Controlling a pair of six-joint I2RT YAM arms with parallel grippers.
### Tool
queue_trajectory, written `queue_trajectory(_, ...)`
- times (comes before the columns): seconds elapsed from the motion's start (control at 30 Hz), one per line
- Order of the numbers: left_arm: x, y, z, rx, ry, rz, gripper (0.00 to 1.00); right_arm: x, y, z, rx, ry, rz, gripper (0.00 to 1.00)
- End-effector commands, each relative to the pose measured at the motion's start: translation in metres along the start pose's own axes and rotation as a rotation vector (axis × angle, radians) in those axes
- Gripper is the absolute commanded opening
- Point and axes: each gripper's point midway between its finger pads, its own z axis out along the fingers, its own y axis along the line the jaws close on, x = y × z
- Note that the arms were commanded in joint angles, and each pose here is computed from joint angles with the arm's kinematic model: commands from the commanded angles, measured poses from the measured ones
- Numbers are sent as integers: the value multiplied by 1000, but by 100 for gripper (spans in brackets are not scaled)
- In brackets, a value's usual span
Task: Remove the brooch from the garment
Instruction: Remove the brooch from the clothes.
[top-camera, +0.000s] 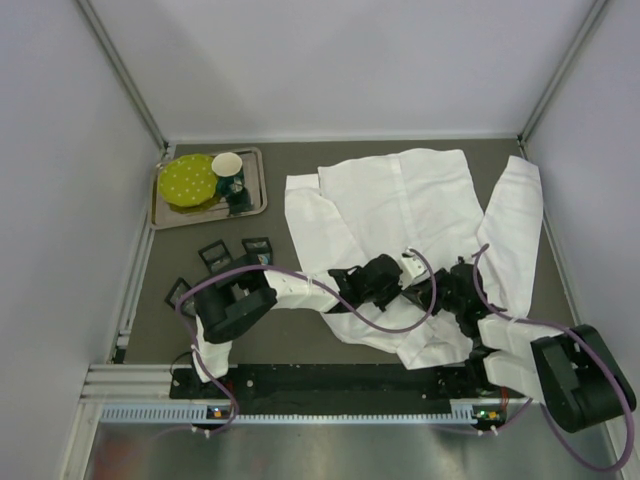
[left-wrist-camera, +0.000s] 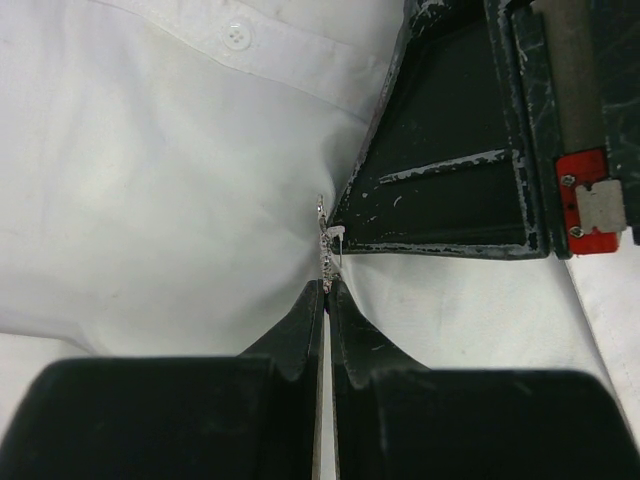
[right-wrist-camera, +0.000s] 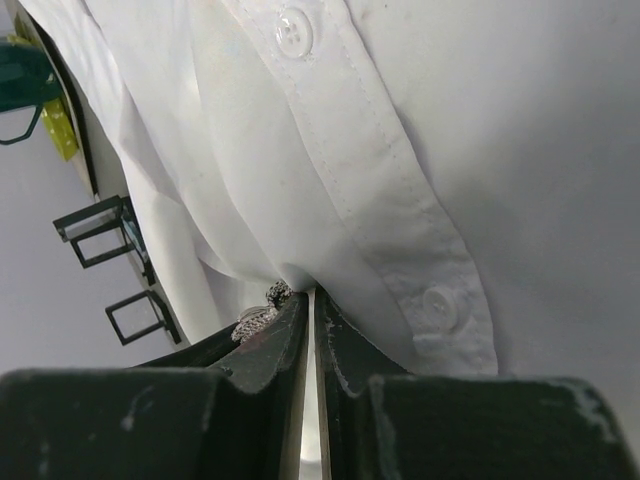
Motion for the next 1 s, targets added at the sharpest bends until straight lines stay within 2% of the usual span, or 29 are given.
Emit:
queue_trajectory(0.0, 39, -28, 4, 122, 124, -17, 0, -9, 44, 1, -174, -11, -54, 8)
queue_trajectory(0.4, 49, -30, 4, 150, 158, -30, 0, -10, 45, 1, -208, -30, -88, 8)
queue_trajectory(0.7, 48, -32, 4, 164, 159, -32, 0, -16, 54, 2, -218, -47, -187, 8)
queue_trajectory(0.97, 50, -31, 4, 166, 171, -38, 0, -14, 62, -1, -248, -34, -184, 8)
